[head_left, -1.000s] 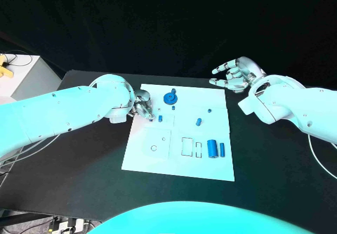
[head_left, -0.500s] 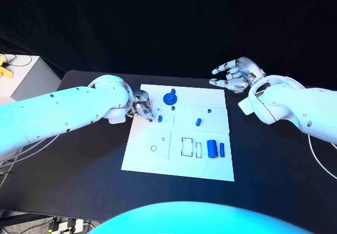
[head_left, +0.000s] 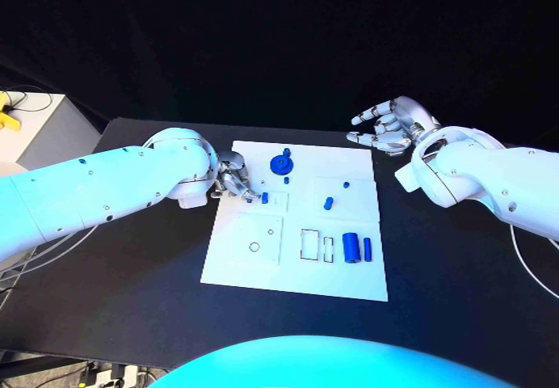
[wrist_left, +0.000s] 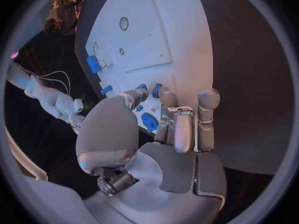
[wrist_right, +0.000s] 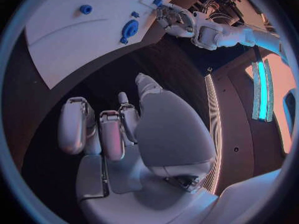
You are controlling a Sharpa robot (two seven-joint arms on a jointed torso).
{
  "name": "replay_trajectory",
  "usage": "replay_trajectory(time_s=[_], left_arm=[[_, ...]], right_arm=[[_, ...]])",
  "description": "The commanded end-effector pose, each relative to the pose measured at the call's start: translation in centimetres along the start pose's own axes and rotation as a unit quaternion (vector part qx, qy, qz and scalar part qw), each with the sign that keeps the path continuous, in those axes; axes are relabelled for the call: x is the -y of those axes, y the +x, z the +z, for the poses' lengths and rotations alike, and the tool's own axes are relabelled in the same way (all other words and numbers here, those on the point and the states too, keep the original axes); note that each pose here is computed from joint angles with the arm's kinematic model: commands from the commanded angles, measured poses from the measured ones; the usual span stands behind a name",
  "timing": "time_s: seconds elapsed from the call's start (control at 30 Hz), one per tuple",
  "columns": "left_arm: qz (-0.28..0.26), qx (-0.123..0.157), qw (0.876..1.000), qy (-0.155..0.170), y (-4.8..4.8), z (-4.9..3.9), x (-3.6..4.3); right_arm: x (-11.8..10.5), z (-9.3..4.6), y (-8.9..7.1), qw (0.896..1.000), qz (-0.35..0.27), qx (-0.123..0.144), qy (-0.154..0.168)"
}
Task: Assemble the parts on the task board
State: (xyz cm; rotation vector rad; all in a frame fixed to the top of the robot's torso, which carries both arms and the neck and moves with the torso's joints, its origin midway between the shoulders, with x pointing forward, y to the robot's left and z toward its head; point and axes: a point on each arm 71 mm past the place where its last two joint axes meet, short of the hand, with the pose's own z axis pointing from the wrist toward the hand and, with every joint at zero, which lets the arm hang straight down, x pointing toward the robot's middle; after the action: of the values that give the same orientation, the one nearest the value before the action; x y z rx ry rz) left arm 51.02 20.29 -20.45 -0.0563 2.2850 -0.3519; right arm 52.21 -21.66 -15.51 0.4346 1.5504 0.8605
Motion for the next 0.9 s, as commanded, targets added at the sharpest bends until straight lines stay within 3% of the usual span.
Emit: replay_trajectory(time_s=[0.03, 0.57, 0.73, 0.9], left_arm=[[-0.012, 0.002, 1.000, -0.006, 0.34, 0.17, -0.46], [-0.013, 0.019, 1.000, -0.005, -0.45, -0.67, -0.71], [-0.022, 0.036, 0.999, 0.013, -0.99, -1.15, -0.05], [-0.065, 0.058, 0.994, 0.065, -1.62, -1.51, 1.07]], right_arm=[[0.0, 0.0, 0.1, 1.000, 0.001, -0.003, -0.005], [0.1, 0.0, 0.0, 1.000, 0.001, -0.004, -0.003], [0.1, -0.1, 0.1, 1.000, 0.001, -0.004, -0.004], [0.1, 0.0, 0.1, 1.000, 0.001, -0.005, -0.004]])
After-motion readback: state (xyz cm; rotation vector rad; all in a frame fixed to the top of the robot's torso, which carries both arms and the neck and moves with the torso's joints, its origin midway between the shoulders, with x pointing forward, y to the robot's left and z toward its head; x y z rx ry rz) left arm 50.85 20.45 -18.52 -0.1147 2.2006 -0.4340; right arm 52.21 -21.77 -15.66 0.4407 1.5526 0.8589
